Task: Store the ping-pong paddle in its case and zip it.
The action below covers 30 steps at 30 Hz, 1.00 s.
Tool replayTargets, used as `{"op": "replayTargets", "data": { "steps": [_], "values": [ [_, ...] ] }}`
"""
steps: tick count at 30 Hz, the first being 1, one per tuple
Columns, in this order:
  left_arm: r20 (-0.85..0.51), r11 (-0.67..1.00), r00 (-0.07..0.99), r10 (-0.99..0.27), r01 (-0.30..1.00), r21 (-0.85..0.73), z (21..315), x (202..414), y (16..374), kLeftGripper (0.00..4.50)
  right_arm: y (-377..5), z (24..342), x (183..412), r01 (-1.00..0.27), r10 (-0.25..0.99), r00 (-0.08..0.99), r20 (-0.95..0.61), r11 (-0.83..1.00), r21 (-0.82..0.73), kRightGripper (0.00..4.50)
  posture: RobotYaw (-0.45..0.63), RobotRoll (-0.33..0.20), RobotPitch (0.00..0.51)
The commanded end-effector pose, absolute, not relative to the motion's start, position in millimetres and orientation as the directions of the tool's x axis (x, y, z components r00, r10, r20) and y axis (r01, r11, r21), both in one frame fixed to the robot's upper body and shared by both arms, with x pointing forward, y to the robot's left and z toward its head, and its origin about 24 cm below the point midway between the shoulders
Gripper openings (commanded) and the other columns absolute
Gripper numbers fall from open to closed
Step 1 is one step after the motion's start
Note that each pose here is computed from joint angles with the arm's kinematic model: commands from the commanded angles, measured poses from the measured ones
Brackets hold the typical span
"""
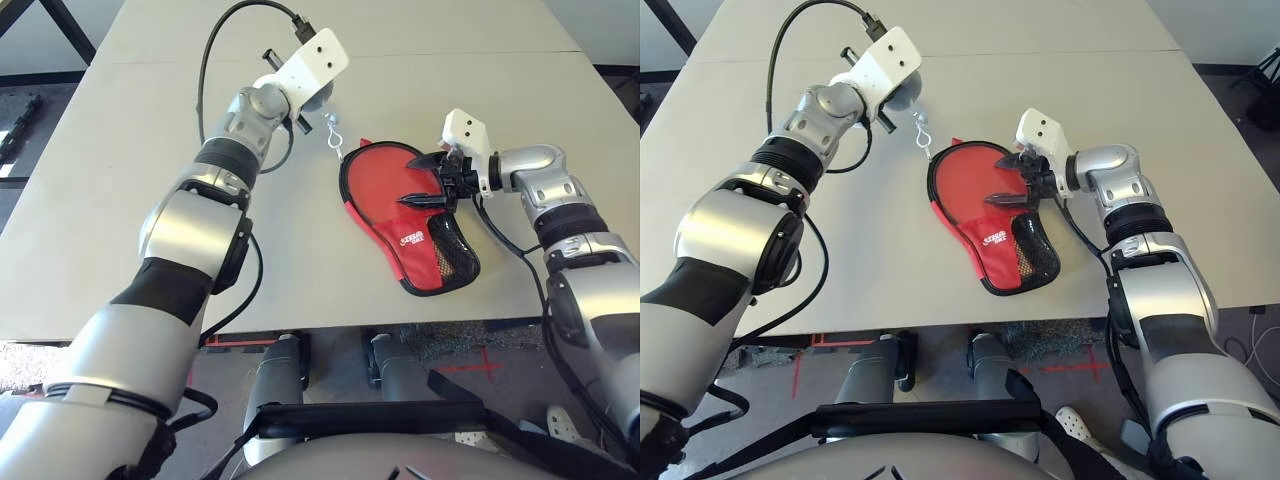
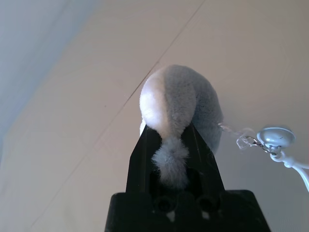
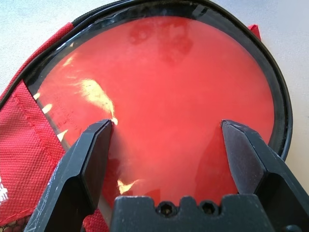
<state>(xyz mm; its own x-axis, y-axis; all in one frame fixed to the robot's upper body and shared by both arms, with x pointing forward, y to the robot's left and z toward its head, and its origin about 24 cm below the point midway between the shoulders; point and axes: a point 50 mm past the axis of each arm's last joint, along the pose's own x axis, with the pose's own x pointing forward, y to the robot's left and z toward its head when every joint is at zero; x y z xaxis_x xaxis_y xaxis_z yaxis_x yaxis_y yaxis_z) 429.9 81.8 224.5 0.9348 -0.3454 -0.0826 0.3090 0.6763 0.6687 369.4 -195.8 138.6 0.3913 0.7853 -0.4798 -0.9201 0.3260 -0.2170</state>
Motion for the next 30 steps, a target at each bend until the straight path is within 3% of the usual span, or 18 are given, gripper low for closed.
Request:
{"op": "replayTargets", "data": {
  "steps": [1, 8, 20, 30],
  "values": [
    [0.038, 0.728, 0.944, -0.328, 0.227, 0.647, 245.9, 430.0, 76.7, 0.11, -211.7, 100.9, 356.4, -0.928, 0.715, 0.345, -0.608, 0.357, -0.106, 4.50, -0.07, 0.000, 0.244],
    [0.111, 0.768, 0.922, -0.371, 0.237, 0.595, 254.5, 424.9, 49.5, 0.11, -209.2, 99.8, 356.4, -0.925, 0.715, 0.353, -0.604, 0.365, -0.107, 4.50, -0.09, 0.000, 0.245],
    [0.081, 0.724, 0.862, -0.500, 0.365, 0.585, 246.7, 410.8, -0.5, 0.11, -209.2, 97.3, 354.3, -0.920, 0.713, 0.362, -0.600, 0.378, -0.106, 4.50, -0.13, 0.000, 0.244],
    [-0.054, 0.586, 0.755, -0.653, 0.550, 0.596, 215.4, 394.5, -34.3, 0.11, -209.1, 94.9, 352.6, -0.915, 0.713, 0.371, -0.595, 0.388, -0.106, 4.50, -0.14, 0.000, 0.247]
  ]
}}
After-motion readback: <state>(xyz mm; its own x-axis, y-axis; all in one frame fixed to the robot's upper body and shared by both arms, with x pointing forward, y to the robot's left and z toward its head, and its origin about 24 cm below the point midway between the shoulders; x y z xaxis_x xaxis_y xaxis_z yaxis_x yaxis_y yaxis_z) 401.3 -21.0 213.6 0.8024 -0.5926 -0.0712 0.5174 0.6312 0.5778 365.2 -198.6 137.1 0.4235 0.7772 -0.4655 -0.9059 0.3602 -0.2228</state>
